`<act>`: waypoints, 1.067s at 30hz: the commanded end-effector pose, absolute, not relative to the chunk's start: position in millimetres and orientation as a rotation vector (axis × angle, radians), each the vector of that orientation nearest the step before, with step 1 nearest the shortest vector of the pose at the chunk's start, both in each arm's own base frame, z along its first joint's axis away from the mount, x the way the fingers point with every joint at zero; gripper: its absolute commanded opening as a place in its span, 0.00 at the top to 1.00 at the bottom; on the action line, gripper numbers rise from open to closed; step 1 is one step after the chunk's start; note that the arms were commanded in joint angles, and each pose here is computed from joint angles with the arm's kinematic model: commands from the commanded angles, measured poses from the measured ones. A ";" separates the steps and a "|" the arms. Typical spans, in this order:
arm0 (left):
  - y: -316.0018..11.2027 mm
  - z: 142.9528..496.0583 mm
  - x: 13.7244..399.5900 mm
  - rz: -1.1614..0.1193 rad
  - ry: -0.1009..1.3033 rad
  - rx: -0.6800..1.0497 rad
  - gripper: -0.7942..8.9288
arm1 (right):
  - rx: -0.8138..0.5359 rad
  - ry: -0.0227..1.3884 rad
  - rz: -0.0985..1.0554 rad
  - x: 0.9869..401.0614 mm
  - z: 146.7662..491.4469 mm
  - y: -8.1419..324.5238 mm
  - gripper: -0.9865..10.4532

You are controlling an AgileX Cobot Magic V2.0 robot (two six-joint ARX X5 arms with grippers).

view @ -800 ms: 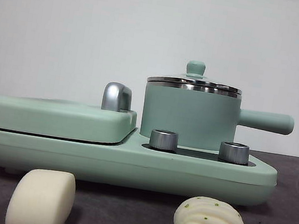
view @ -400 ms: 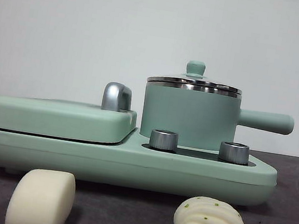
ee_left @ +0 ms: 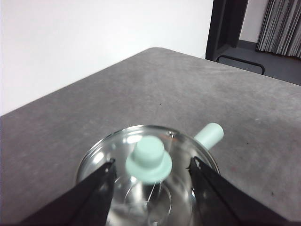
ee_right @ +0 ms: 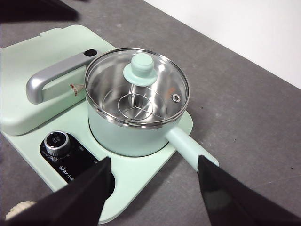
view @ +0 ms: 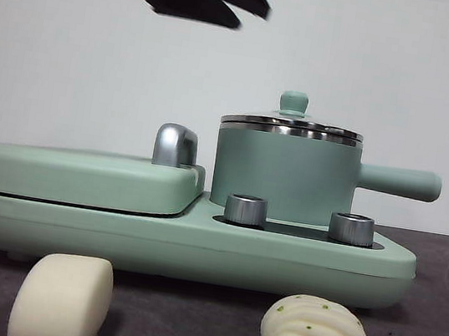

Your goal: Put the buns in a small steamer

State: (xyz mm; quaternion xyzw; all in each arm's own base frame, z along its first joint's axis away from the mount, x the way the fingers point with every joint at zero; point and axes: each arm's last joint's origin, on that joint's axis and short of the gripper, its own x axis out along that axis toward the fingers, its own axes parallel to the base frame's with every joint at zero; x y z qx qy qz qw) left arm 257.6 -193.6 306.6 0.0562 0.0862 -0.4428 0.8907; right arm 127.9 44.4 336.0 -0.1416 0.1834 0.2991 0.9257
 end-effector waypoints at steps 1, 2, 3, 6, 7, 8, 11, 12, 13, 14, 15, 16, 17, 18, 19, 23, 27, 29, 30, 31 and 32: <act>-213.2 311.6 271.0 -0.942 0.159 0.106 0.66 | -0.275 0.357 0.610 128.0 341.8 45.1 0.66; -218.6 310.7 275.5 -0.946 0.164 0.107 0.66 | -0.276 0.357 0.610 128.0 341.8 45.1 0.66; -223.5 309.2 279.6 -0.950 0.169 0.108 0.66 | -0.276 0.357 0.610 128.0 341.8 45.1 0.66; -237.5 304.8 291.8 -0.960 0.181 0.111 0.66 | -0.276 0.357 0.610 128.0 341.8 45.1 0.66; -241.3 303.0 295.7 -0.962 0.187 0.113 0.66 | -0.276 0.358 0.610 128.1 341.8 45.1 0.66; -244.7 301.3 298.9 -0.964 0.193 0.114 0.66 | -0.276 0.358 0.610 128.0 341.7 45.1 0.66; -252.4 292.8 306.0 -0.968 0.216 0.119 0.66 | -0.276 0.358 0.610 128.0 341.7 45.1 0.66; -253.9 289.8 307.6 -0.969 0.223 0.121 0.66 | -0.276 0.358 0.610 128.0 341.7 45.1 0.66; -255.0 286.9 309.0 -0.969 0.231 0.123 0.66 | -0.275 0.358 0.610 128.0 341.7 45.1 0.66; -256.0 283.5 310.3 -0.970 0.235 0.135 0.66 | -0.275 0.358 0.610 128.0 341.7 45.1 0.66; -256.9 280.3 311.4 -0.971 0.240 0.143 0.66 | -0.275 0.358 0.610 128.0 341.7 45.1 0.66; -257.7 277.3 312.5 -0.971 0.247 0.147 0.66 | -0.275 0.358 0.610 128.0 341.7 45.1 0.66; -258.4 274.4 313.4 -0.970 0.256 0.151 0.66 | -0.275 0.358 0.610 128.0 341.7 45.1 0.66; -259.0 272.1 314.3 -0.968 0.260 0.155 0.66 | -0.275 0.358 0.610 128.0 341.7 45.1 0.66; -259.5 269.8 315.2 -0.962 0.267 0.157 0.66 | -0.275 0.358 0.610 128.0 341.7 45.1 0.66; -261.2 262.5 317.5 -0.958 0.288 0.162 0.66 | -0.275 0.358 0.610 128.0 341.7 45.1 0.66; -262.3 259.7 318.1 -0.959 0.296 0.163 0.66 | -0.274 0.359 0.610 128.0 341.7 45.1 0.66; -262.3 259.7 318.1 -0.959 0.296 0.163 0.67 | -0.262 0.363 0.607 128.0 341.7 45.1 0.66; -262.3 259.7 318.1 -0.959 0.295 0.163 0.68 | -0.257 0.364 0.607 128.0 341.7 45.1 0.66; -262.3 259.7 318.1 -0.959 0.295 0.163 0.74 | -0.257 0.364 0.606 128.0 341.7 45.1 0.66; -262.3 259.8 318.1 -0.959 0.295 0.163 0.81 | -0.257 0.364 0.606 128.0 341.7 45.1 0.66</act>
